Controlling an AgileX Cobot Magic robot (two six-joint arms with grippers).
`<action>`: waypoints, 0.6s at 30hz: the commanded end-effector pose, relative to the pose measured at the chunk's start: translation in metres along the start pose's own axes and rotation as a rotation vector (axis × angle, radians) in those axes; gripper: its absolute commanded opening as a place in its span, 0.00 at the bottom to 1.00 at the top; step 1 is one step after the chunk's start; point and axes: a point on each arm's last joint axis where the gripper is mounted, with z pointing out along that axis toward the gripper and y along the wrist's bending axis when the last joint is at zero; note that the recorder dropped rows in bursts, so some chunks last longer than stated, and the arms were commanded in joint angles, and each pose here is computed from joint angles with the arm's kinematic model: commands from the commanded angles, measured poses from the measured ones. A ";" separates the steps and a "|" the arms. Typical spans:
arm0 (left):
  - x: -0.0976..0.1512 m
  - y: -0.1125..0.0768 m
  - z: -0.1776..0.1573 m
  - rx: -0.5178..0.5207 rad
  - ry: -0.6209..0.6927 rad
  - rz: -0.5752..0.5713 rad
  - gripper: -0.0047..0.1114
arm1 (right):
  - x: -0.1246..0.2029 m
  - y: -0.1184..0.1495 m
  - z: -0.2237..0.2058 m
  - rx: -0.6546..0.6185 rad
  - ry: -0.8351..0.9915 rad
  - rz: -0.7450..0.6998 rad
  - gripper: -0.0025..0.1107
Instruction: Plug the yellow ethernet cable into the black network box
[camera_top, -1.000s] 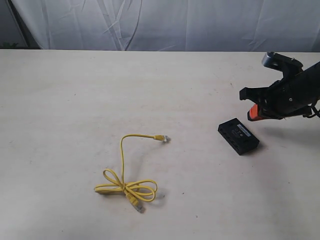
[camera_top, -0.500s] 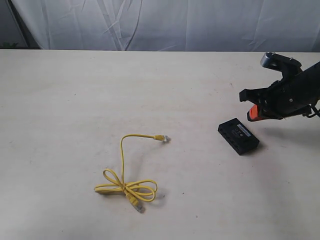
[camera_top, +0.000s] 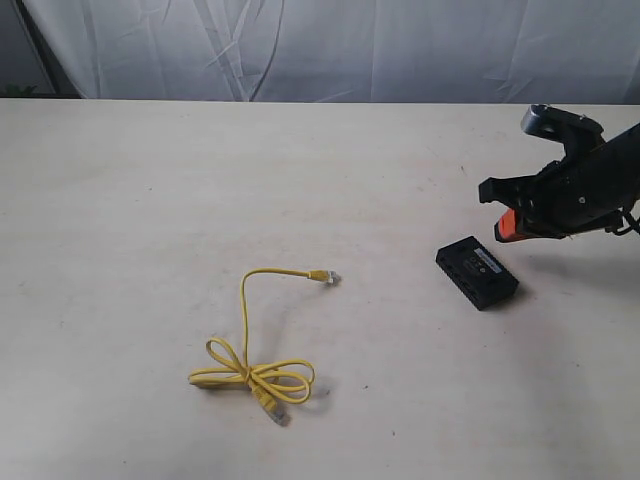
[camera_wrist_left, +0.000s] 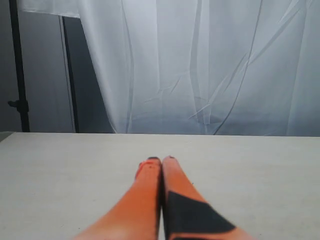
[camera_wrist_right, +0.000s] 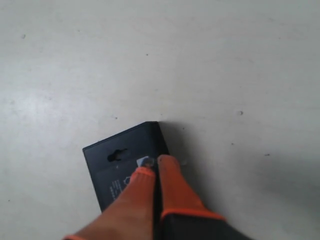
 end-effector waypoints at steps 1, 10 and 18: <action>-0.001 0.000 0.000 -0.003 -0.027 0.002 0.04 | -0.001 -0.002 0.001 0.004 -0.003 -0.009 0.02; -0.005 0.000 -0.001 -0.001 -0.071 -0.012 0.04 | 0.006 -0.009 0.020 -0.002 0.063 0.006 0.02; -0.018 0.000 -0.002 0.000 -0.213 -0.031 0.04 | 0.006 -0.009 0.020 -0.002 0.063 0.004 0.02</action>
